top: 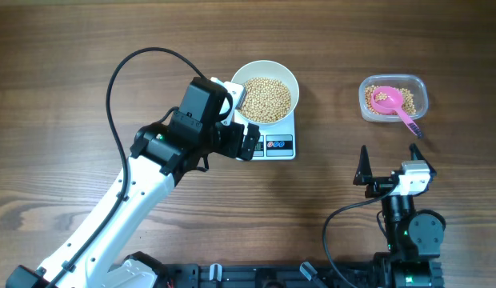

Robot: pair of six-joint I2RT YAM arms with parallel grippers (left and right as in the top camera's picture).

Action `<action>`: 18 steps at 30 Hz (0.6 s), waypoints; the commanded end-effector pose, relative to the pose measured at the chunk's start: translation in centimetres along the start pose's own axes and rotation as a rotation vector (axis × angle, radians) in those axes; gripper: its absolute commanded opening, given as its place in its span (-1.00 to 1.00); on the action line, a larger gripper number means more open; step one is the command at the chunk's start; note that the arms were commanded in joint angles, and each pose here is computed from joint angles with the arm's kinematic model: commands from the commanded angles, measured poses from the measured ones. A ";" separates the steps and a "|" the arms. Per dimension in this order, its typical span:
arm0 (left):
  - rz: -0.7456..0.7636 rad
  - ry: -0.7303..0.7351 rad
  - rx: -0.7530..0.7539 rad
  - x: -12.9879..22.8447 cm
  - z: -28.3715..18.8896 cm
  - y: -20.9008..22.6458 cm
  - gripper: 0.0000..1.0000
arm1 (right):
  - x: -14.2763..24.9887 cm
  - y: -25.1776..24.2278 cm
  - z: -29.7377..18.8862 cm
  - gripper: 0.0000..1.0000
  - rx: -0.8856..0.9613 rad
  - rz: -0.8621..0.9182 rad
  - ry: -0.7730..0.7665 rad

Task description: Scoop item into bowl and weigh 150g on scale

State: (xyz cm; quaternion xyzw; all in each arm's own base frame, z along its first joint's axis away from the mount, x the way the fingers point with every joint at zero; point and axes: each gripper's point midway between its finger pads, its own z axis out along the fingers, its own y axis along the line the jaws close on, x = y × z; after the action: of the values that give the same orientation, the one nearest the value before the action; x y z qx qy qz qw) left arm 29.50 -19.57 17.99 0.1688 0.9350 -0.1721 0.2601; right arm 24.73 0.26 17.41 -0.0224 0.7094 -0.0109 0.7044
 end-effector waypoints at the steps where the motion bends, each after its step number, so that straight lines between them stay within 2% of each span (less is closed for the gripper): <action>1: -0.008 -0.023 -0.005 -0.7 -0.4 0.1 1.00 | -0.1 0.2 -0.1 0.98 -0.011 -0.014 -0.010; 18: -0.008 -0.023 -0.006 -0.7 -0.5 0.2 1.00 | -0.2 0.2 -0.1 1.00 -0.010 -0.032 -0.012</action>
State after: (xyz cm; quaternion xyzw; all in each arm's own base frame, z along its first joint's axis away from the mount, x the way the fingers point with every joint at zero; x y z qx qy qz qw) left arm 29.50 -19.57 17.99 0.1688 0.9350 -0.1721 0.2601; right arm 24.73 0.27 17.41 -0.0303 0.7091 -0.0186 0.7042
